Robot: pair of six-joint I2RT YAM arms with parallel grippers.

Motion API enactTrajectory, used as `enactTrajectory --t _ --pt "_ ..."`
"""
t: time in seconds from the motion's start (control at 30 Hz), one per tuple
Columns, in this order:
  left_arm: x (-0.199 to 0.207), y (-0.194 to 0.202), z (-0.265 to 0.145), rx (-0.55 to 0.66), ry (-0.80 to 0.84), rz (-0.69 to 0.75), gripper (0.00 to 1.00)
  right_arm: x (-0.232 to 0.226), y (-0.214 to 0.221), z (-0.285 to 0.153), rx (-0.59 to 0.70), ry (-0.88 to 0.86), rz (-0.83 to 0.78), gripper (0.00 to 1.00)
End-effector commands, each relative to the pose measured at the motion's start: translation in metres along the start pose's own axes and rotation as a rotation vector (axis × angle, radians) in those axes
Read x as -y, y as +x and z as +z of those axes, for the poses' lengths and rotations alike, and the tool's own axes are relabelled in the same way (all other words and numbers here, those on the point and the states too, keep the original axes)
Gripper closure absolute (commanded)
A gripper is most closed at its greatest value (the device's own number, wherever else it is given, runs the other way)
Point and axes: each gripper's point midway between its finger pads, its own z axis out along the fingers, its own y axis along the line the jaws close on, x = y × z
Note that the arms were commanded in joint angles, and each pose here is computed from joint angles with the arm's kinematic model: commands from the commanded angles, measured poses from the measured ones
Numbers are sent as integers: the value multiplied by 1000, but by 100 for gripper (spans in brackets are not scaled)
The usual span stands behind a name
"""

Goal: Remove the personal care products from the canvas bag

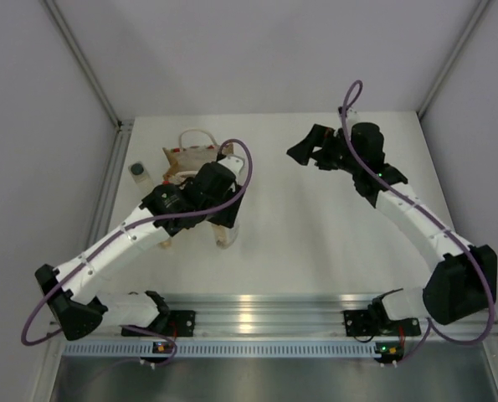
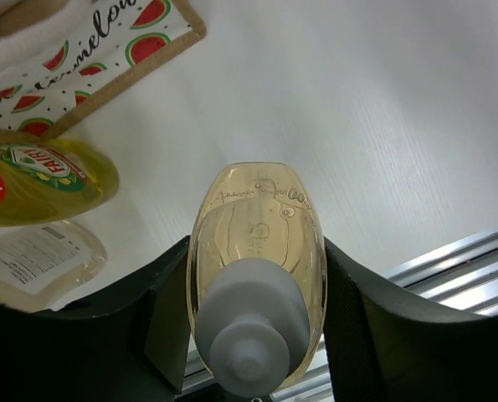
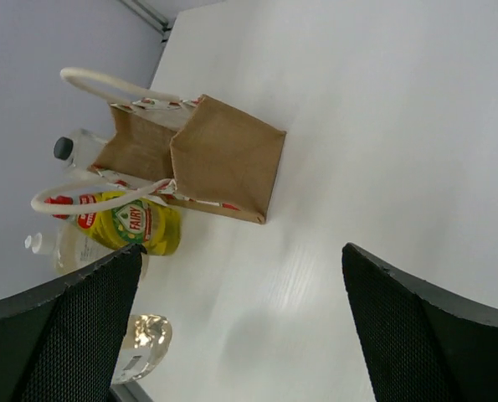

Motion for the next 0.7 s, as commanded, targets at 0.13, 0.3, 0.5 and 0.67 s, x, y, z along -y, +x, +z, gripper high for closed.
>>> enactTrajectory --t 0.13,0.3,0.5,0.67 --pt "-9 -14 1 235 -26 -117 100 4 -18 -67 62 132 -252 1" --pt "-25 14 20 216 -108 -137 100 10 -19 -87 79 190 -297 1" --pt "-27 41 37 171 -127 -182 100 20 -15 -100 103 237 -299 1" --pt "-29 57 49 152 -151 -222 100 22 -8 -98 82 226 -289 1"
